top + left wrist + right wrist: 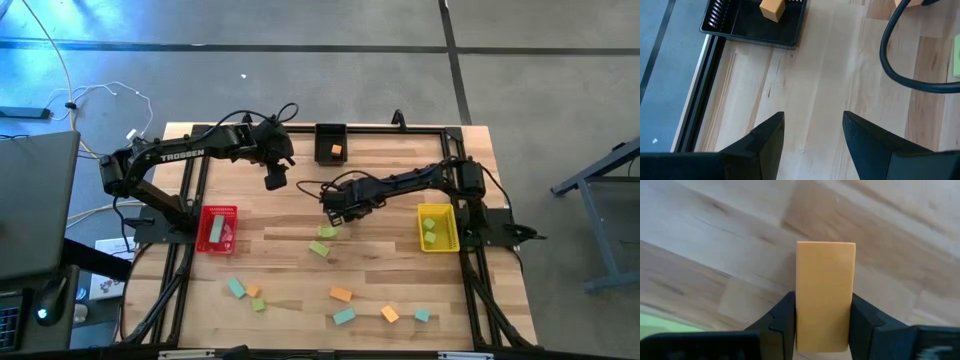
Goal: Sort & place blocks by color
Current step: Put the orange block into the black bin
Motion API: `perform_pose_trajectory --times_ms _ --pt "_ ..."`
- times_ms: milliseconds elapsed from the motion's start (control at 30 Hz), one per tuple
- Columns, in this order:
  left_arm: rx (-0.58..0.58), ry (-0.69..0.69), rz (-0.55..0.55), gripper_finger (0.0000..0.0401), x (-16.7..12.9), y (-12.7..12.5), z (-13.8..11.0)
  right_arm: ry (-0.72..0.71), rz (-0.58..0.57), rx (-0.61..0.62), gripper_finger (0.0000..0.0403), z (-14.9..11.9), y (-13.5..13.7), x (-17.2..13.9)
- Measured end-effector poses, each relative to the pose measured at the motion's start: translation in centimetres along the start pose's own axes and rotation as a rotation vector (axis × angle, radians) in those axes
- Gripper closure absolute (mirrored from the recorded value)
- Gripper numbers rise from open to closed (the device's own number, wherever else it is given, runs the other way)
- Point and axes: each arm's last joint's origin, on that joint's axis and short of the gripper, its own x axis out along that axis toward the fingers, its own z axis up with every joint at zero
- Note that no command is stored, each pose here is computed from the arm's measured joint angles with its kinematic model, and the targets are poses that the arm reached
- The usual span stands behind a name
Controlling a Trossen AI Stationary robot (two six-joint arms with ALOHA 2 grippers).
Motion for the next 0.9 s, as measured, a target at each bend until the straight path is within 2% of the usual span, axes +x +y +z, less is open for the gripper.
perform_pose_trajectory --times_ms 233,367,633,900 --pt "-0.029 0.003 0.015 0.0213 0.0 0.0 0.0 -0.118 0.087 -0.062 0.0298 2.0 -0.4 -2.1" --pt "-0.093 0.01 0.05 0.0213 0.0 0.1 0.0 -0.212 0.142 -0.104 0.0298 4.4 -0.9 -2.7" --pt "-0.22 0.042 0.047 0.0213 0.0 0.1 -0.4 -0.364 0.249 -0.182 0.0296 9.0 -2.0 -2.9" --pt "-0.291 0.077 0.042 0.0213 0.0 0.0 -0.7 -0.484 0.264 -0.147 0.0293 13.0 -4.3 -2.7"
